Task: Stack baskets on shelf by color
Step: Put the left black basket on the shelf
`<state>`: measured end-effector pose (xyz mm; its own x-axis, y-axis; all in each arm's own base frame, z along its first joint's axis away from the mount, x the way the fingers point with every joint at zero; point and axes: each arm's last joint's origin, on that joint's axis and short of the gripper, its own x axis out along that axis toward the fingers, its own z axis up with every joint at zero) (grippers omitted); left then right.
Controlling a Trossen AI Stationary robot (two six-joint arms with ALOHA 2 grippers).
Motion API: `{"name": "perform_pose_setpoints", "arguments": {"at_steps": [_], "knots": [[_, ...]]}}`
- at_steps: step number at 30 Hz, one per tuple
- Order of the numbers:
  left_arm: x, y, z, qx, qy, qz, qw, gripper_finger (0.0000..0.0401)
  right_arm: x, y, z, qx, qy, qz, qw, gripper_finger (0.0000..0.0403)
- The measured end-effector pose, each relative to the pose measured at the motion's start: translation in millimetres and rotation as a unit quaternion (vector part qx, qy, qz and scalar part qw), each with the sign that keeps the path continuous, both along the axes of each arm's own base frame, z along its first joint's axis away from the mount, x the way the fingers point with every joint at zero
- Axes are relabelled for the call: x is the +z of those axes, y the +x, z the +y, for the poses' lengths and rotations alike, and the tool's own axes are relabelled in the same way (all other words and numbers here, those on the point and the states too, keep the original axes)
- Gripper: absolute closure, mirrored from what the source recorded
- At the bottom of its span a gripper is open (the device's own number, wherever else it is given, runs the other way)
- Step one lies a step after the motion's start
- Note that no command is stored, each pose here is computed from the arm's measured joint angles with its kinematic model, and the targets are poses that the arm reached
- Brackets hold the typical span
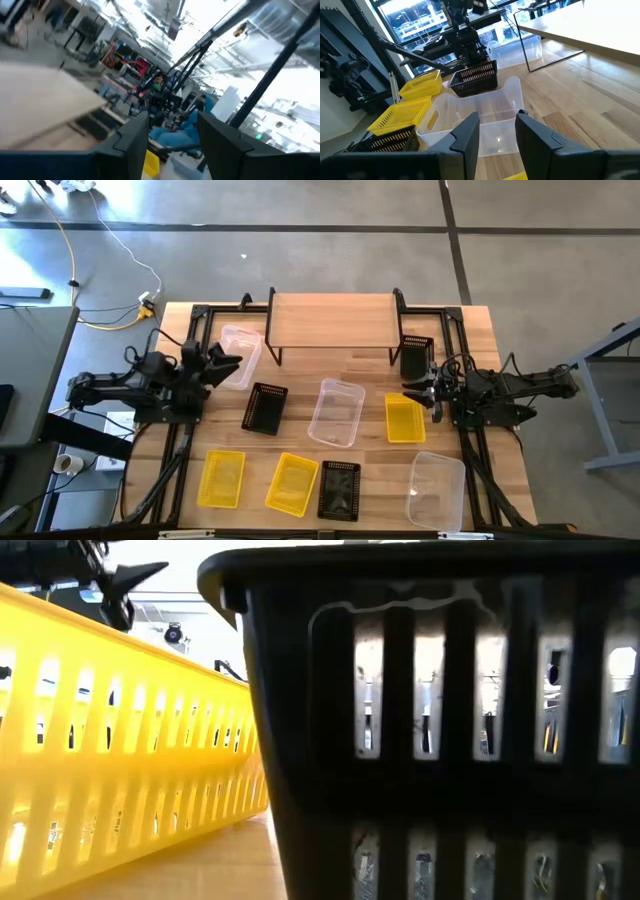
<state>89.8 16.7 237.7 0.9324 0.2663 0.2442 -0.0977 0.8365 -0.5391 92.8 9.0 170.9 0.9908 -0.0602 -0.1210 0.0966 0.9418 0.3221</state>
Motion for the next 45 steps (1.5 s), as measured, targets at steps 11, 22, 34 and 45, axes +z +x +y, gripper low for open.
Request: {"name": "perform_pose_setpoints", "arguments": {"at_steps": [11, 22, 34, 45], "knots": [[45.7, 11.6, 0.4, -0.004, 0.114, 0.136, 0.984, 0.0244, 0.1, 0.0, 0.0, 0.0, 0.0, 0.0, 1.0, 0.029], [83.4, 37.3, 2.3, -0.045, 0.119, 0.224, 0.966, 0.0245, 0.2, 0.0, 0.0, 0.0, 0.0, 0.0, 1.0, 0.029], [84.4, 61.6, -0.8, -0.124, 0.077, 0.364, 0.92, 0.0245, 0.1, 0.0, 0.0, 0.0, 0.0, 0.0, 1.0, 0.029], [47.5, 85.5, -29.1, -0.201, 0.1, 0.506, 0.833, 0.0245, 0.2, 0.0, 0.0, 0.0, 0.0, 0.0, 1.0, 0.029]]}}
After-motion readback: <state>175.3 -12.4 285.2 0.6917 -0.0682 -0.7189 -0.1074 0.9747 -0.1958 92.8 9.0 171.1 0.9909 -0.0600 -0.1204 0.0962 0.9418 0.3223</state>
